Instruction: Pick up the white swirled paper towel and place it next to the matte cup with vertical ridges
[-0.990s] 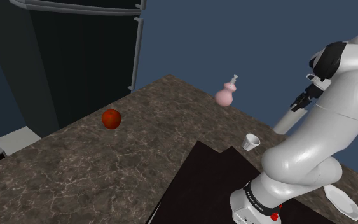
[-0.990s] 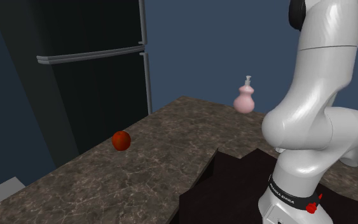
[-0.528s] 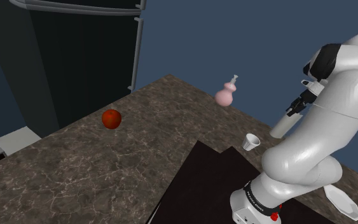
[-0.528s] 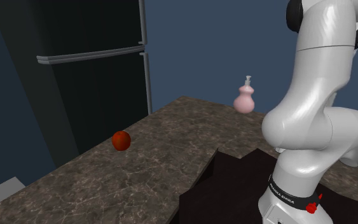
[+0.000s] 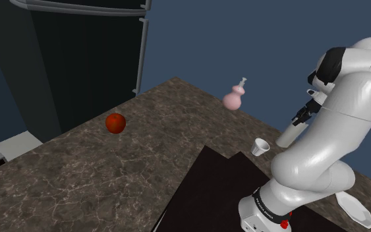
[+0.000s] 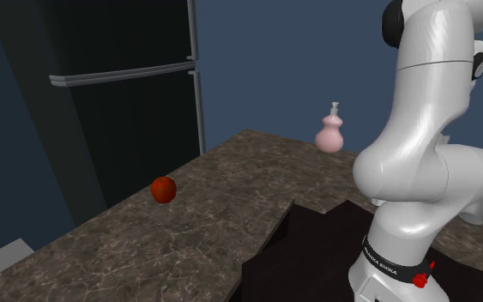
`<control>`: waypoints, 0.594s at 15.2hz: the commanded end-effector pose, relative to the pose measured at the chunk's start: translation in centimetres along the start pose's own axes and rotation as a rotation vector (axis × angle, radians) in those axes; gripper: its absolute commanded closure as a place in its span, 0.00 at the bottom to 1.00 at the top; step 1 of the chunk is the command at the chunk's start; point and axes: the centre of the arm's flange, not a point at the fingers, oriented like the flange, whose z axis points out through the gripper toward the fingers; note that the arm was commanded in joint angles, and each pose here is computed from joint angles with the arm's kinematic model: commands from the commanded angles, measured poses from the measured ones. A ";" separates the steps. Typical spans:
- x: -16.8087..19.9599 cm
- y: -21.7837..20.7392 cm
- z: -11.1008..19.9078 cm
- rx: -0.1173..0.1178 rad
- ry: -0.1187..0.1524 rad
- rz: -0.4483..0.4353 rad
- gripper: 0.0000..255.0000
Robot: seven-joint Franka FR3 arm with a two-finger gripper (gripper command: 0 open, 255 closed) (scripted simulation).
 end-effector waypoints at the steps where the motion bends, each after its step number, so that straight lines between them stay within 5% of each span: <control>1: -0.2 0.1 1.0 -0.001 0.000 0.000 1.00; 9: -1.0 0.5 5.1 -0.001 0.000 0.000 1.00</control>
